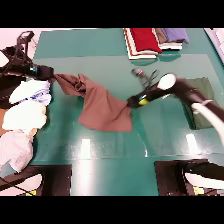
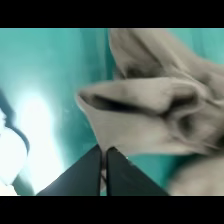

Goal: Fold the shirts.

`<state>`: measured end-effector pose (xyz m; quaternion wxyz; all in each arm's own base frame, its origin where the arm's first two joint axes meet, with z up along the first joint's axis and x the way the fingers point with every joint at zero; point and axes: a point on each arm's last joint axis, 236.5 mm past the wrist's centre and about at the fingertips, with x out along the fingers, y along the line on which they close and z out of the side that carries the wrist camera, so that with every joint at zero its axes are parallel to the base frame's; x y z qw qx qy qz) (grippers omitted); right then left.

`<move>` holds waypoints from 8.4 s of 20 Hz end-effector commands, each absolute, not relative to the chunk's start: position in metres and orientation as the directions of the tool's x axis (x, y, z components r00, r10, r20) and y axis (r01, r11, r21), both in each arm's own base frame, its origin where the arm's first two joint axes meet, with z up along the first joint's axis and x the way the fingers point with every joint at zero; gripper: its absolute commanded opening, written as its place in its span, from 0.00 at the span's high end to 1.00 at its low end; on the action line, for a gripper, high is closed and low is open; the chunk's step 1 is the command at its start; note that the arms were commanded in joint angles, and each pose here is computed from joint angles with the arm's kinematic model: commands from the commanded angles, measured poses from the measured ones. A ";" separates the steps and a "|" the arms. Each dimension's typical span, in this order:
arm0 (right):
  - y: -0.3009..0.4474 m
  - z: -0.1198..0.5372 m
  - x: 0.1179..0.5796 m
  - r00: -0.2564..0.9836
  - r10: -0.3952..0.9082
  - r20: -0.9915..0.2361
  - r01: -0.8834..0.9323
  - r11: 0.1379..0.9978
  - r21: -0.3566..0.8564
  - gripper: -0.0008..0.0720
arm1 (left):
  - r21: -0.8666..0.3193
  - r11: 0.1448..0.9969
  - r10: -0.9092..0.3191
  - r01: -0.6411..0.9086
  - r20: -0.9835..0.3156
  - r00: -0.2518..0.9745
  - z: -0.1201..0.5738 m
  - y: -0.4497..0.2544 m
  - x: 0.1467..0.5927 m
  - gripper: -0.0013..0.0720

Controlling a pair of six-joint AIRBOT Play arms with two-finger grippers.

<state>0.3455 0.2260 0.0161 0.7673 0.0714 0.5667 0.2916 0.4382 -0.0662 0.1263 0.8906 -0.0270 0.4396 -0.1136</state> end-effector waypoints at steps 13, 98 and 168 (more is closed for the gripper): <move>0.110 0.264 0.338 0.705 0.399 -0.587 -0.363 0.913 0.185 0.97 | -0.200 0.914 -0.405 0.354 -0.524 0.749 0.254 -0.126 0.375 0.95; 0.080 0.026 0.269 0.251 0.228 -0.941 -0.203 0.963 0.179 0.97 | -0.446 0.746 -0.437 0.495 -0.888 -0.142 -0.017 -0.190 0.188 0.23; 0.079 0.083 0.526 0.440 0.115 -0.891 -0.280 0.960 -0.015 0.54 | -0.311 0.928 -0.371 0.206 -0.823 0.430 0.059 -0.084 0.526 0.20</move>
